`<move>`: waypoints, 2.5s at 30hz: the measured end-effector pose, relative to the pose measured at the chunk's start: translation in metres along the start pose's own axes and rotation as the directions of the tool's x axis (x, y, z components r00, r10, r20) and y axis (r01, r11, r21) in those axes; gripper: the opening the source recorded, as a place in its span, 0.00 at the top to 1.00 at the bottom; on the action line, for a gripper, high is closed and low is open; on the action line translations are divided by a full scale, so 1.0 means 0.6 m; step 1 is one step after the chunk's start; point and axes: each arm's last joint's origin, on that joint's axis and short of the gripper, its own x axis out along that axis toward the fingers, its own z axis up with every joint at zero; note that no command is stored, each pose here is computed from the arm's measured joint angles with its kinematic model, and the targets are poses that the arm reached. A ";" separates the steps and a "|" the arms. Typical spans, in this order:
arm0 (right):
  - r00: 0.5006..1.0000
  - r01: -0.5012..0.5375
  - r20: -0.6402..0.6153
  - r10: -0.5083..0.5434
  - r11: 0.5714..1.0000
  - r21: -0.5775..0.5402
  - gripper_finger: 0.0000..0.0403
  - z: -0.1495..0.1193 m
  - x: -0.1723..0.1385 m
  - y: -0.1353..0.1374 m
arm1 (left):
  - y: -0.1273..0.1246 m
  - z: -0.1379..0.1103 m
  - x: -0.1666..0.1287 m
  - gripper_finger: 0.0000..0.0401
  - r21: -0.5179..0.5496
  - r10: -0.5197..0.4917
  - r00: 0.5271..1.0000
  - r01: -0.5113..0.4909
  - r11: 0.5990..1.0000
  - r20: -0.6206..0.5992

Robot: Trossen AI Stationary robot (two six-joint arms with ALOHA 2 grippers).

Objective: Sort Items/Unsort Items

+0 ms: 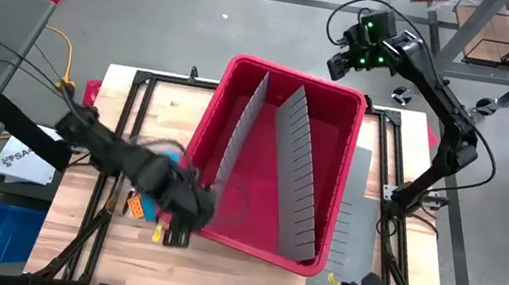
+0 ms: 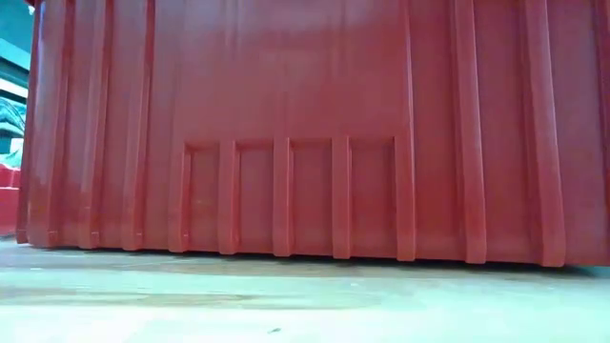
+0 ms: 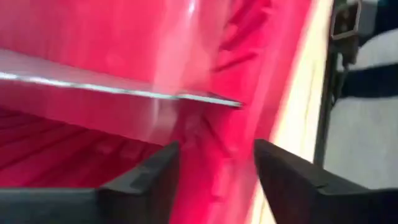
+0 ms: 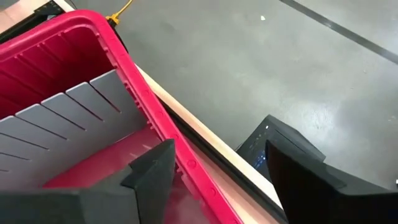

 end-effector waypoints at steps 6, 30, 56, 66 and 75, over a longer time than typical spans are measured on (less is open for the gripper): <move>1.000 0.003 -0.013 -0.003 1.000 0.010 0.40 -0.003 -0.003 0.000 | -0.046 0.005 -0.001 0.37 0.044 -0.014 1.000 0.014 0.999 0.011; 0.977 -0.007 -0.211 0.046 0.984 0.180 0.40 -0.026 0.114 -0.063 | -0.038 -0.011 0.086 0.56 -0.115 0.055 0.993 -0.067 0.991 -0.105; 0.956 -0.140 -0.291 0.036 0.927 -0.347 0.40 -0.032 0.149 -0.008 | -0.039 -0.014 0.085 0.72 0.134 0.037 0.991 -0.020 0.991 -0.131; 0.878 -0.134 -0.476 -0.050 0.929 -0.345 0.64 -0.064 0.206 0.009 | -0.029 -0.012 0.055 0.75 0.158 0.076 0.985 -0.052 0.986 -0.153; 0.854 -0.143 -0.518 -0.039 0.941 -0.307 0.71 -0.068 0.128 0.007 | -0.005 -0.014 0.008 0.77 0.238 0.132 0.984 -0.100 0.966 -0.123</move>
